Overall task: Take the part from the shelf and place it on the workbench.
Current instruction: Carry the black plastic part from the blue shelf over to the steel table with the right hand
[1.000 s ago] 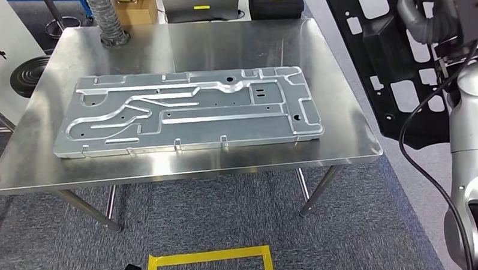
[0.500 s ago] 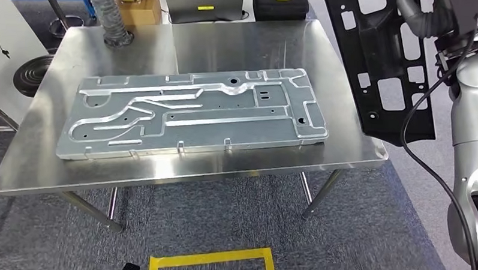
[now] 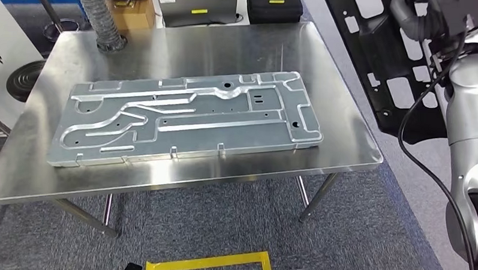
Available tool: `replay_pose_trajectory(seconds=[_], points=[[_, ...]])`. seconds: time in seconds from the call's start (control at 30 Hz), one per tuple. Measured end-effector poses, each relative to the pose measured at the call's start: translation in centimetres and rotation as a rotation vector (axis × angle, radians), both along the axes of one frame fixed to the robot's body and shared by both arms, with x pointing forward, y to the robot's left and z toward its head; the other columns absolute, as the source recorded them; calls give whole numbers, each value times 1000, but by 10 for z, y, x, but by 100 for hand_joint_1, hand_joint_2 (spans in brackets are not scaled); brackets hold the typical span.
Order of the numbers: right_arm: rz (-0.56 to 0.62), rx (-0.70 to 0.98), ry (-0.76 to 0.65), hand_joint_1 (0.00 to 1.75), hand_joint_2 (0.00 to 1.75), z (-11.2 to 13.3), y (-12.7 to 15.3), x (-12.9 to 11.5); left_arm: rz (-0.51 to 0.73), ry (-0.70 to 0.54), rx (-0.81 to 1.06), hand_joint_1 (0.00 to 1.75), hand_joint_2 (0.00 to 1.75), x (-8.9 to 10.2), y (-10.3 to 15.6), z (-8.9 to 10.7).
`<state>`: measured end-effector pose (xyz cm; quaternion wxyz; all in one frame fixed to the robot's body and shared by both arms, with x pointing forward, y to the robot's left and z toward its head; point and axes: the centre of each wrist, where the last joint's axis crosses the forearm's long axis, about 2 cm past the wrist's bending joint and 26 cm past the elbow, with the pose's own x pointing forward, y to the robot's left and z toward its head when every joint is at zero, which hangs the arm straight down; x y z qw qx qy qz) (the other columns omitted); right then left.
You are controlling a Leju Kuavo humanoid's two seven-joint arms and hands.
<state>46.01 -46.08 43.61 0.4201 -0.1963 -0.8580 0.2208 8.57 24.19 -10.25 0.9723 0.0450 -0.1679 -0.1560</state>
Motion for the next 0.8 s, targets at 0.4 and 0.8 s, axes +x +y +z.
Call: replay_pose_trajectory(seconds=[0.4, 0.8], points=[[-9, 0, 5, 175, 175, -1, -5, 0, -1, -5, -2, 0, 175, 1, -1, 0], [-13, -1, 6, 175, 175, 0, -6, 1, 0, -2, -2, 0, 175, 0, -2, 0]])
